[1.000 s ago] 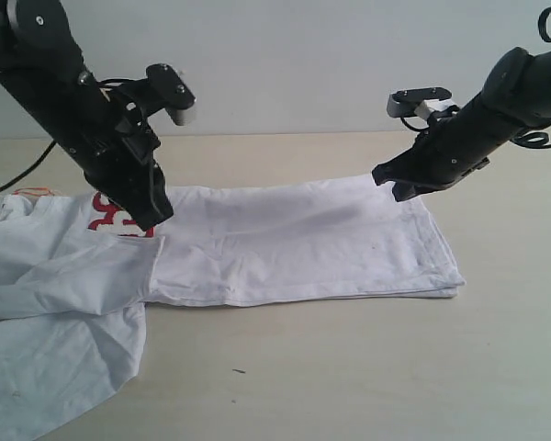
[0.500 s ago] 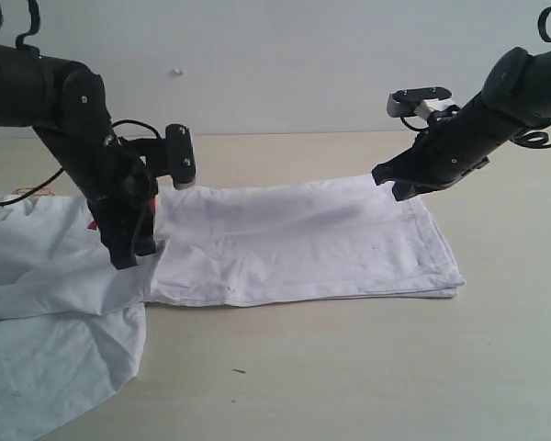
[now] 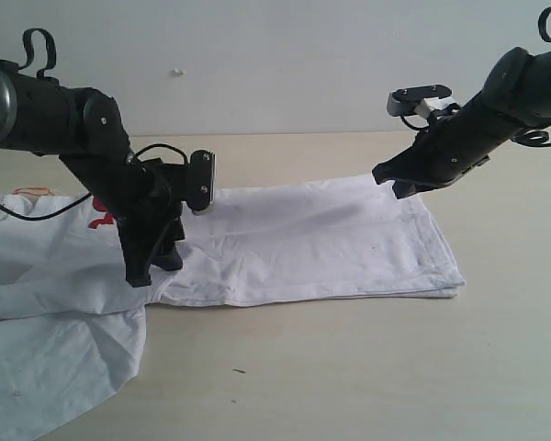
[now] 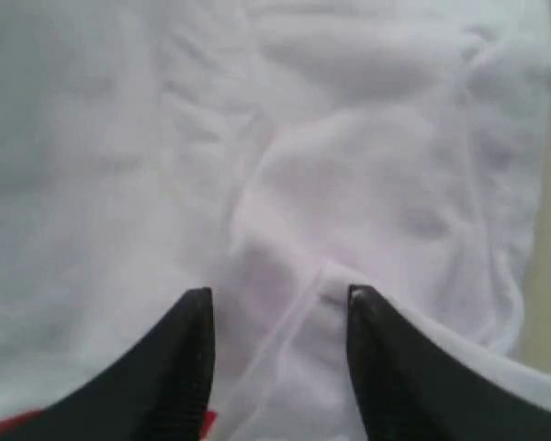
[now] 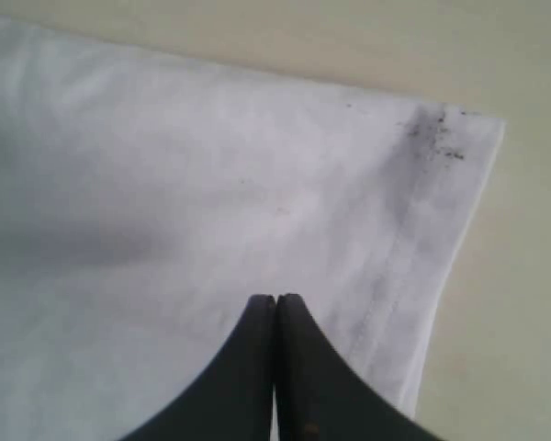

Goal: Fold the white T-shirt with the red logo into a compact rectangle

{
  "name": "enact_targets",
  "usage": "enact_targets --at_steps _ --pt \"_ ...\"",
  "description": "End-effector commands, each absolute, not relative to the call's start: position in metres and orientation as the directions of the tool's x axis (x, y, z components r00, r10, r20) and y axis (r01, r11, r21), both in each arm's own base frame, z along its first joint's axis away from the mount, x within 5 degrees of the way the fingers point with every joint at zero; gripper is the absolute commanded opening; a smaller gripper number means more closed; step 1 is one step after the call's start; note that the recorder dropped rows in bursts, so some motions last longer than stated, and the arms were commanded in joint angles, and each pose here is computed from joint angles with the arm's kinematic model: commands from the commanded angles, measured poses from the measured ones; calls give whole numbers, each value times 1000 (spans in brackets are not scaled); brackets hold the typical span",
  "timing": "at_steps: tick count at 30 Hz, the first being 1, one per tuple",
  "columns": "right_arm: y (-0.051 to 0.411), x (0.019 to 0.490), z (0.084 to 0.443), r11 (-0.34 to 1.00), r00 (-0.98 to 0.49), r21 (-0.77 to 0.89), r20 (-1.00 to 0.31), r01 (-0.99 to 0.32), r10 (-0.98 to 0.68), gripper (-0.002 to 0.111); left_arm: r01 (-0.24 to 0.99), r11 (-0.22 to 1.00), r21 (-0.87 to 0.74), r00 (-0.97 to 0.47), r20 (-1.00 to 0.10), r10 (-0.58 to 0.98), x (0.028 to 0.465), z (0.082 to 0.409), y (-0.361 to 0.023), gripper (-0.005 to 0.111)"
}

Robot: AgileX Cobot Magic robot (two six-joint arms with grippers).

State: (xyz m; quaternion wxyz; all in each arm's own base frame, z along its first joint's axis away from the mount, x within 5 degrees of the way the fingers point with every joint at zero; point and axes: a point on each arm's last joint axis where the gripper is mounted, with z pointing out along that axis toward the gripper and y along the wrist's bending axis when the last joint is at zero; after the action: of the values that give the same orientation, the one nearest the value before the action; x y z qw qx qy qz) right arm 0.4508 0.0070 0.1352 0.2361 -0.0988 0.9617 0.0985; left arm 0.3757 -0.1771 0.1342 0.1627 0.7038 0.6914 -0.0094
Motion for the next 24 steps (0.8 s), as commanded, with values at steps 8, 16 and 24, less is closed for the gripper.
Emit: enact_targets --at_steps 8,16,24 --pt "7 452 137 960 -861 127 -482 -251 -161 0 946 214 243 -126 -332 935 377 162 -177 46" --pt "7 451 136 959 -865 135 -475 -251 -159 0 883 470 -1 -460 -210 863 341 203 -165 46" --pt "9 450 136 958 -876 171 -465 -232 -129 0 877 481 2 -481 11 877 267 199 -184 46"
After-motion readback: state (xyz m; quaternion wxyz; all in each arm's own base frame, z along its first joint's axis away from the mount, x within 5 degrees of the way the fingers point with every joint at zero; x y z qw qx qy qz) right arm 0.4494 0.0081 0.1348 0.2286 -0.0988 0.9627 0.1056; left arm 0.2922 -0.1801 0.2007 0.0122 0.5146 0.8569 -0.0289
